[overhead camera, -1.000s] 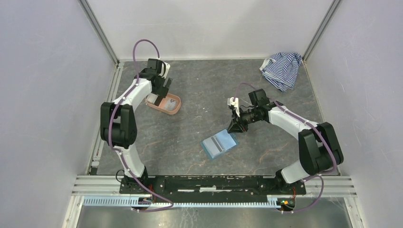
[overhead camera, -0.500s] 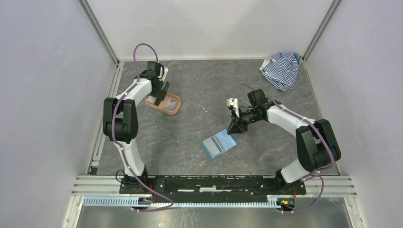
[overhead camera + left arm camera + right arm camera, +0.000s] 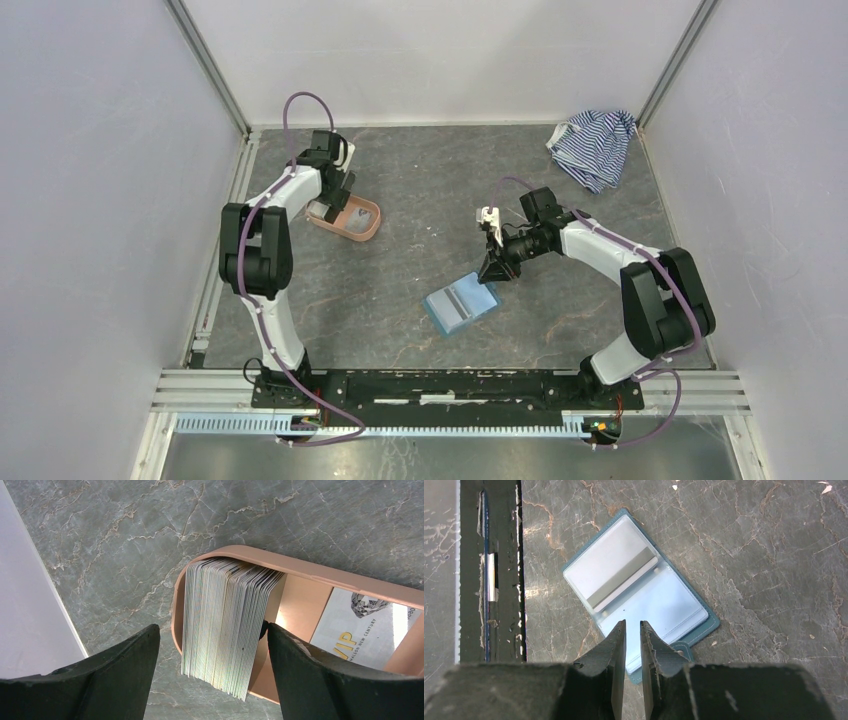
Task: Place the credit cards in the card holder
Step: Pick up the credit card from the storage box.
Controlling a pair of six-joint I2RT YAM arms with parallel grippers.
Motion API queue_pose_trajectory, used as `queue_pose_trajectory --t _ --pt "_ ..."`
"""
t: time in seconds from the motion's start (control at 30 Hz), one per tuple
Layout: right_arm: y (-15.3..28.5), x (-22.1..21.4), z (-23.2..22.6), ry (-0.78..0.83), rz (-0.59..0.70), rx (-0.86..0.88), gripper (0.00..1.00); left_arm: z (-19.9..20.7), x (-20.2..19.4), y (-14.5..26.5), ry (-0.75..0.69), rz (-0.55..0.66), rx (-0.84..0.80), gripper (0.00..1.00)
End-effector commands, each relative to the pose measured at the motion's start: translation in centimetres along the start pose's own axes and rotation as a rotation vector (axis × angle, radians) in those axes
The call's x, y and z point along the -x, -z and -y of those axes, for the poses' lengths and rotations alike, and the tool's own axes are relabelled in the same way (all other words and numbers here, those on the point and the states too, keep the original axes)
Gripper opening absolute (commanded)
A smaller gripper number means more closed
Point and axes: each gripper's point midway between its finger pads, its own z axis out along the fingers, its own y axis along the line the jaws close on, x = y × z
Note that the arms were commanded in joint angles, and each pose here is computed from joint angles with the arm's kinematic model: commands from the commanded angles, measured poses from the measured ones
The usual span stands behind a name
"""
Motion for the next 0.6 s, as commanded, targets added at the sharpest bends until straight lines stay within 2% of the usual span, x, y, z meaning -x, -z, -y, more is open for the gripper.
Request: queue_pose_trajectory --t 0.0,0.3,0.57 --pt "0.31 1.45 0.41 0.041 0.031 0.008 0.22 -0.79 1.66 -0.16 -0.022 0.043 0.018 0.85" --pt "0.27 1.36 0.35 0.038 0.029 0.012 0.22 -0.98 1.73 -0.46 -0.022 0.035 0.026 0.85" --pt "0.28 1.36 0.32 0.039 0.029 0.012 0.22 -1.17 1.75 -0.25 0.006 0.045 -0.010 0.80"
